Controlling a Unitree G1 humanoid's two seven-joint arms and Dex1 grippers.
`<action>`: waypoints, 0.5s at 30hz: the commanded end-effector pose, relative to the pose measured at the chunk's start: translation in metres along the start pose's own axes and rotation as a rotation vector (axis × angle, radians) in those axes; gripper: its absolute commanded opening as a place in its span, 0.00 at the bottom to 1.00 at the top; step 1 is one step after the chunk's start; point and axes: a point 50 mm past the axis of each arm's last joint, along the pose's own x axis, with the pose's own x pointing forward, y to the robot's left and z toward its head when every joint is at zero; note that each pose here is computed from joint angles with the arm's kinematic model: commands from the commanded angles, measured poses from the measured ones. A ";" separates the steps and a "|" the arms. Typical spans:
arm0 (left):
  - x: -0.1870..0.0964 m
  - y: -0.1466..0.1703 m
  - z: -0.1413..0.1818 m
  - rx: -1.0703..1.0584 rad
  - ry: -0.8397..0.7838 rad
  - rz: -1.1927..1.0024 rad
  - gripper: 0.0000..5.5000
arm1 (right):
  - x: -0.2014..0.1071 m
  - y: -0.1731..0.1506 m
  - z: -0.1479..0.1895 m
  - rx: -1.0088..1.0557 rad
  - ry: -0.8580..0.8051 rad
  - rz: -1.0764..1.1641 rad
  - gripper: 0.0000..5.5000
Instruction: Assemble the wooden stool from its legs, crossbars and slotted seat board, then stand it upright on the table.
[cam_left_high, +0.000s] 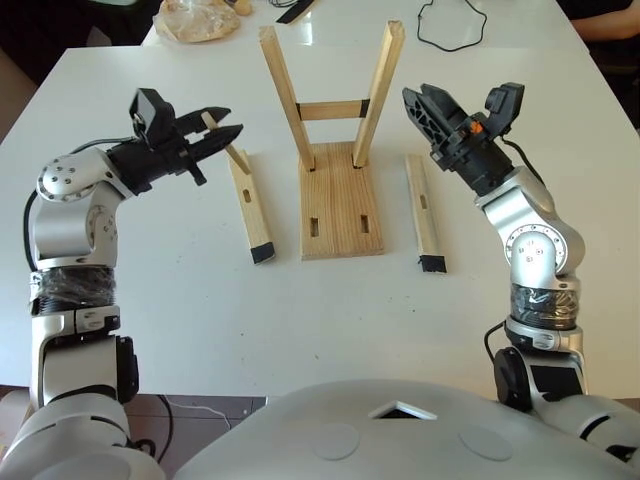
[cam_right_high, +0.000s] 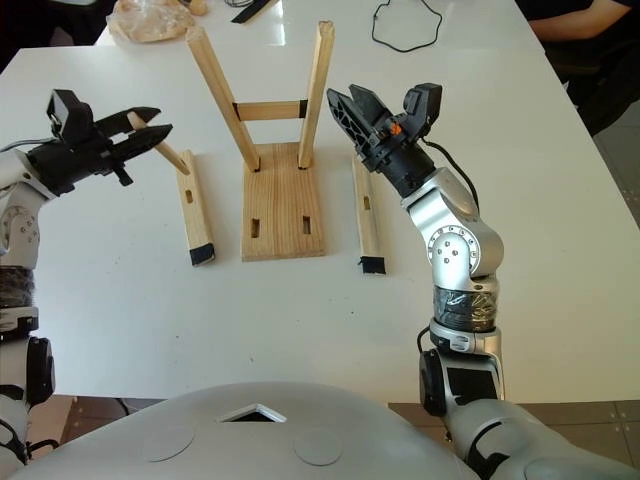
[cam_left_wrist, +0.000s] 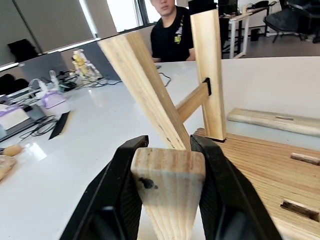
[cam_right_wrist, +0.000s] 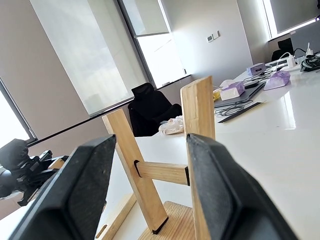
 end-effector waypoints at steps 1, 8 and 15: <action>0.003 0.004 -0.009 0.034 0.040 -0.087 0.24 | 0.004 -0.004 0.005 -0.032 -0.002 -0.010 0.47; -0.003 0.013 -0.009 0.061 0.069 -0.135 0.24 | 0.000 -0.005 0.003 -0.030 0.004 -0.027 0.47; -0.005 0.008 -0.021 0.028 0.084 -0.145 0.24 | 0.002 -0.007 0.002 -0.025 0.019 -0.020 0.47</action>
